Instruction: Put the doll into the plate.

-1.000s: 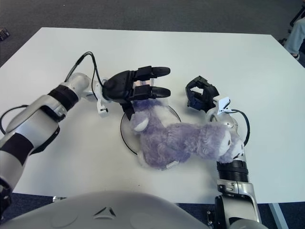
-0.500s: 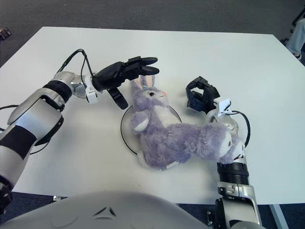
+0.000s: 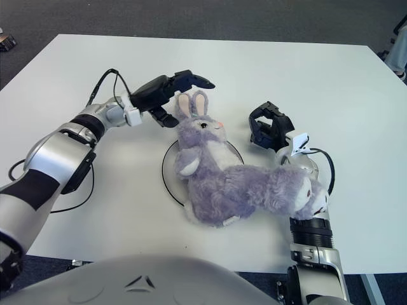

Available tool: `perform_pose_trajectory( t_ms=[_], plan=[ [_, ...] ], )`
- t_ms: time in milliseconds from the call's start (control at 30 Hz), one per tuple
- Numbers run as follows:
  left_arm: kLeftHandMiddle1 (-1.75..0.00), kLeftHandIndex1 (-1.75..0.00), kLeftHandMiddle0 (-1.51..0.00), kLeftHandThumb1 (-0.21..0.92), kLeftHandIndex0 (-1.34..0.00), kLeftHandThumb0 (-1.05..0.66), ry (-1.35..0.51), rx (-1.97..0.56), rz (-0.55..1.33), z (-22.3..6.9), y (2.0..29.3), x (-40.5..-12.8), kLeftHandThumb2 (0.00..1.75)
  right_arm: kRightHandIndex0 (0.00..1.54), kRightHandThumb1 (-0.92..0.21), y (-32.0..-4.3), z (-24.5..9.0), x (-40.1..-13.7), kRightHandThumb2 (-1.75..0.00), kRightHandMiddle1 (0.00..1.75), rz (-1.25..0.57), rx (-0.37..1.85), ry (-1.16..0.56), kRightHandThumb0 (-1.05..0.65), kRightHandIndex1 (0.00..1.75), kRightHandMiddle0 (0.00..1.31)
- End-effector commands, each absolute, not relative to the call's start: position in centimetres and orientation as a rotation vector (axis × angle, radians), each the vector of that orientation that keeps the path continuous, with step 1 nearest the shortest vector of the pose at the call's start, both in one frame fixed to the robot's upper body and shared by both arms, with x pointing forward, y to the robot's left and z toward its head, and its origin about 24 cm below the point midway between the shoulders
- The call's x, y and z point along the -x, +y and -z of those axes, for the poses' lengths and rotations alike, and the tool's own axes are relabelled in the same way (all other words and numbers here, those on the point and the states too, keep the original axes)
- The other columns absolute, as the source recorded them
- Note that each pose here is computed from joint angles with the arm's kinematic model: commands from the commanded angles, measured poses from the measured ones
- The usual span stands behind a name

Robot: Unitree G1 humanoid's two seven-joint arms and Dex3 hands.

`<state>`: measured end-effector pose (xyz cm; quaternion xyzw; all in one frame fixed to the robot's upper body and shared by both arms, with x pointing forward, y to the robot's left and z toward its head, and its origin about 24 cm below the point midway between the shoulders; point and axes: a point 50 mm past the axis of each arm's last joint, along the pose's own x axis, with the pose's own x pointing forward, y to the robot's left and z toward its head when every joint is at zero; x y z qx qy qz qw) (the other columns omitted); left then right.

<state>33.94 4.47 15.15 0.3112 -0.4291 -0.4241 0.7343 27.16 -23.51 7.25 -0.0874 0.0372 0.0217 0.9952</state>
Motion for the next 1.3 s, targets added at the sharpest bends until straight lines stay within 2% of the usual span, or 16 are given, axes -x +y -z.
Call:
perform_pose_trajectory(
  t_ms=[0, 133, 300, 733, 1100, 1267],
  plan=[
    [-0.59, -0.66, -0.16, 0.92, 0.00, -1.03, -0.562, 0.048, 1.058, -16.6, 8.0, -37.4, 0.99, 0.85, -0.72, -23.1, -1.8, -25.0, -0.79, 1.75, -0.064, 0.126, 0.349, -0.38, 1.75, 0.31],
    [-0.58, -0.63, -0.15, 0.92, 0.00, -1.04, -0.546, 0.102, 1.091, -16.5, 8.2, -37.4, 0.98, 0.85, -0.73, -23.1, -1.8, -25.0, -0.79, 1.75, -0.063, 0.129, 0.352, -0.38, 1.75, 0.31],
    [-0.55, -0.49, -0.12, 0.92, 0.00, -1.05, -0.543, 0.186, 1.108, -16.5, 8.6, -37.5, 0.98, 0.85, -0.73, -23.1, -1.8, -25.0, -0.79, 1.75, -0.062, 0.128, 0.353, -0.38, 1.75, 0.31],
    [-0.59, -0.21, -0.16, 0.92, 0.00, -1.05, -0.525, 0.362, 1.025, -15.1, 11.5, -37.6, 1.03, 0.83, -0.73, -23.0, -1.8, -25.1, -0.79, 1.75, -0.060, 0.129, 0.353, -0.38, 1.75, 0.31],
    [-0.69, -0.10, -0.12, 0.92, 0.00, -1.05, -0.451, 0.503, 0.887, -12.8, 13.2, -37.6, 1.01, 0.84, -0.73, -23.1, -1.8, -25.0, -0.78, 1.75, -0.066, 0.124, 0.335, -0.38, 1.75, 0.31],
    [-0.70, -0.15, -0.10, 0.92, 0.00, -1.05, -0.411, 0.507, 0.824, -12.1, 13.8, -37.7, 1.01, 0.84, -0.73, -23.2, -1.8, -25.0, -0.79, 1.75, -0.067, 0.130, 0.341, -0.38, 1.75, 0.31]
  ],
)
